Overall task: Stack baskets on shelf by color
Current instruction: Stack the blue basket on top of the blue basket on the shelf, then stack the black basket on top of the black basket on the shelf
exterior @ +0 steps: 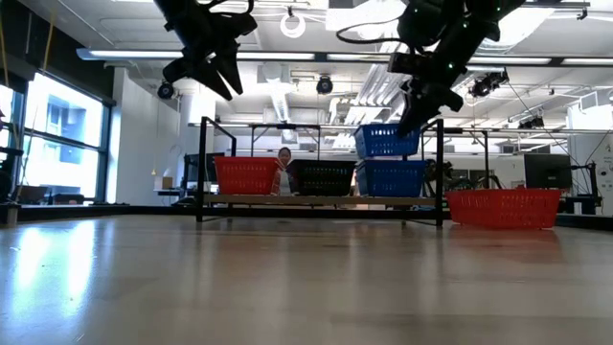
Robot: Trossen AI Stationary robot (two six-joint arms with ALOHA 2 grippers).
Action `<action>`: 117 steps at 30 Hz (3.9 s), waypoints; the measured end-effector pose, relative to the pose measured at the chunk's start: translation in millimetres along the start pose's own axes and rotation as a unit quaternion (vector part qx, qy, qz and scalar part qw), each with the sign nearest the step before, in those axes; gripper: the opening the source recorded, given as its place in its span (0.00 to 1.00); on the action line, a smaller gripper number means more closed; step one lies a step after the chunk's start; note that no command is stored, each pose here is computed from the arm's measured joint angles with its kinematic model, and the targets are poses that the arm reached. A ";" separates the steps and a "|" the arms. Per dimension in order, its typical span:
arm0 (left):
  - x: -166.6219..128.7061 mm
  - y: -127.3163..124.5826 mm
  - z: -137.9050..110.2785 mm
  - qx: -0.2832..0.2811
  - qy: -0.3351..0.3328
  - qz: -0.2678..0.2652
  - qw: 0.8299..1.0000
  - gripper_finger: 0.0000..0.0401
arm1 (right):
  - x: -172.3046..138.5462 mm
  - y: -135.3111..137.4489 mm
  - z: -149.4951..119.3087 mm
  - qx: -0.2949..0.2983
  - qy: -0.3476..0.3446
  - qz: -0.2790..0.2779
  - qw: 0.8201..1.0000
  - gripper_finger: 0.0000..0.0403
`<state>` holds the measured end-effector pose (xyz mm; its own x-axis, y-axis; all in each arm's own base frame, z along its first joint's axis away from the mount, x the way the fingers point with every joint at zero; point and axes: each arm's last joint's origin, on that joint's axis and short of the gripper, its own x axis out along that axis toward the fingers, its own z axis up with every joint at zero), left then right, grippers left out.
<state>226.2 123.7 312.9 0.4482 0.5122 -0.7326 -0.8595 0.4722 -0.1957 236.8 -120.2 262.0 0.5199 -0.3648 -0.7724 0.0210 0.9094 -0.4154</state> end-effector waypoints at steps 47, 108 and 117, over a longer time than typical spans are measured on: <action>0.2 -0.2 0.7 0.001 -0.006 0.002 1.000 0.29 | 11.2 -2.4 -0.7 0.035 0.012 -0.001 0.999 0.24; -12.6 -36.8 -25.2 0.238 0.037 -0.131 0.962 0.29 | -125.8 236.7 24.7 0.290 0.211 0.271 0.894 0.26; -12.6 -36.8 -25.1 0.223 0.038 -0.130 0.965 0.29 | -152.1 268.4 7.8 0.233 0.213 0.303 0.899 0.34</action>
<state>246.1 81.9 312.9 0.6009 0.2875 -0.7458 -0.5215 0.8482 -0.0933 170.0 180.9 271.7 0.1834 0.2736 -0.9442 0.2506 0.9157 0.3141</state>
